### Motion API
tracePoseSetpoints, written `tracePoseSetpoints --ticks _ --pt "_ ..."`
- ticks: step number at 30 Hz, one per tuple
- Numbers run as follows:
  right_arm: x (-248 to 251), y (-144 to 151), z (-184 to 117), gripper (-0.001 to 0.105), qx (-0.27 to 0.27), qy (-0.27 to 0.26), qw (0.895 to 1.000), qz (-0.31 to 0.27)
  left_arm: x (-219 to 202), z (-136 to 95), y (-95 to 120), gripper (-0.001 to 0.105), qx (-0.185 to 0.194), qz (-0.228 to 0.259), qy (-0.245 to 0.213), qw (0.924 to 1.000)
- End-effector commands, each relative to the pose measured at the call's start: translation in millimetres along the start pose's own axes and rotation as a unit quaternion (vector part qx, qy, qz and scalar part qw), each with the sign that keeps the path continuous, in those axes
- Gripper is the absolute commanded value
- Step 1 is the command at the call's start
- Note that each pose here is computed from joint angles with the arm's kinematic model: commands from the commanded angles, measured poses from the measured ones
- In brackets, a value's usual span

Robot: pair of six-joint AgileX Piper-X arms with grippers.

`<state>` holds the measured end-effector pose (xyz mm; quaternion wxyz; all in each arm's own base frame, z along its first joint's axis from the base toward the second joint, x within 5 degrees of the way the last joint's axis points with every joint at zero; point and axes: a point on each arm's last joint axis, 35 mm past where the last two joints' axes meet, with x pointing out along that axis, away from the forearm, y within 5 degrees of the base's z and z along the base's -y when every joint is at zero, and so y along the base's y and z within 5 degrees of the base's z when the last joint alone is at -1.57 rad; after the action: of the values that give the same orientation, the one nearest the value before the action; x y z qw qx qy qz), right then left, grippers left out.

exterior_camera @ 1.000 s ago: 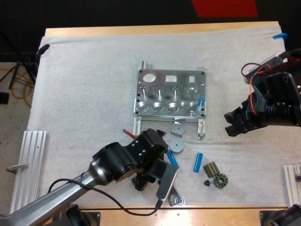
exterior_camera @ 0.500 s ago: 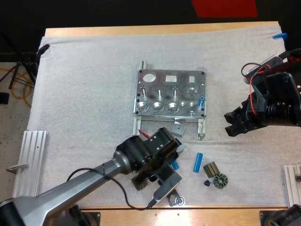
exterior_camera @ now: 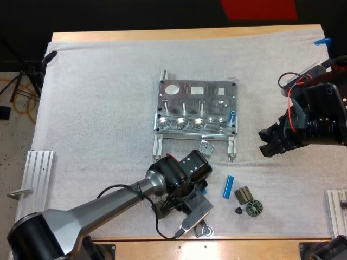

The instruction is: Load cells from right to left

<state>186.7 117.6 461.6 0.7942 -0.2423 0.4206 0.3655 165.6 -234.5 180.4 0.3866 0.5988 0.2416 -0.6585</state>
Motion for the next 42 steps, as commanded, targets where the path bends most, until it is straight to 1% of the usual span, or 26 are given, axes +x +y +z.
tracePoseSetpoints --ticks 1,5,8,12,15,17,19,21,24,29,32,34,38,42 --pt "-3.9 1.1 -0.9 0.054 -0.003 -0.003 1.0 0.003 1.4 0.9 2.4 0.056 0.003 0.008 -0.004 1.0" --pt "-3.9 1.1 -0.9 0.054 -0.003 -0.003 1.0 0.003 6.3 1.5 6.8 0.056 0.005 0.02 -0.005 0.9998" --pt "-3.9 1.1 -0.9 0.054 -0.003 -0.003 1.0 0.003 9.9 -0.5 9.3 0.056 0.002 0.026 0.006 0.9996" --pt "-3.9 1.1 -0.9 0.054 -0.003 -0.003 1.0 0.003 13.1 -14.7 16.8 0.056 -0.02 0.04 0.025 0.9987" --pt "-3.9 1.1 -0.9 0.054 -0.003 -0.003 1.0 0.003 12.8 -26.9 21.2 0.056 -0.039 0.046 0.022 0.998" --pt "-3.9 1.1 -0.9 0.054 -0.003 -0.003 1.0 0.003 11.7 -33.1 23.0 0.056 -0.037 0.046 0.013 0.9982" --pt "-3.9 1.1 -0.9 0.054 -0.003 -0.003 1.0 0.003 10.9 -37.3 23.8 0.056 -0.028 0.042 -0.011 0.9987" --pt "-3.9 1.1 -0.9 0.054 -0.003 -0.003 1.0 0.003 10.6 -38.0 23.9 0.056 -0.027 0.039 -0.026 0.9985" --pt "-3.9 1.1 -0.9 0.054 -0.003 -0.003 1.0 0.003 12.5 -38.0 23.6 0.056 -0.028 0.035 -0.028 0.9986" --pt "-3.9 0.6 0.5 0.054 -0.004 -0.009 1.0 0.001 12.6 -38.2 22.3 0.056 -0.011 0.029 -0.026 0.9992" --pt "-3.9 0.4 1.1 0.054 -0.004 -0.012 1.0 0.0 12.5 -36.7 22.1 0.056 -0.009 0.025 -0.048 0.9985" --pt "-3.9 0.4 1.1 0.054 -0.004 -0.012 1.0 0.0 13.0 -34.9 20.6 0.056 -0.001 0.018 -0.077 0.9969" --pt "-3.9 0.4 1.1 0.054 -0.004 -0.012 1.0 0.0 15.1 -35.2 17.6 0.056 0.026 0.014 -0.083 0.9961" --pt "-3.9 0.4 1.1 0.054 -0.004 -0.012 1.0 0.0 16.6 -35.3 18.2 0.056 0.03 0.023 -0.084 0.9957"
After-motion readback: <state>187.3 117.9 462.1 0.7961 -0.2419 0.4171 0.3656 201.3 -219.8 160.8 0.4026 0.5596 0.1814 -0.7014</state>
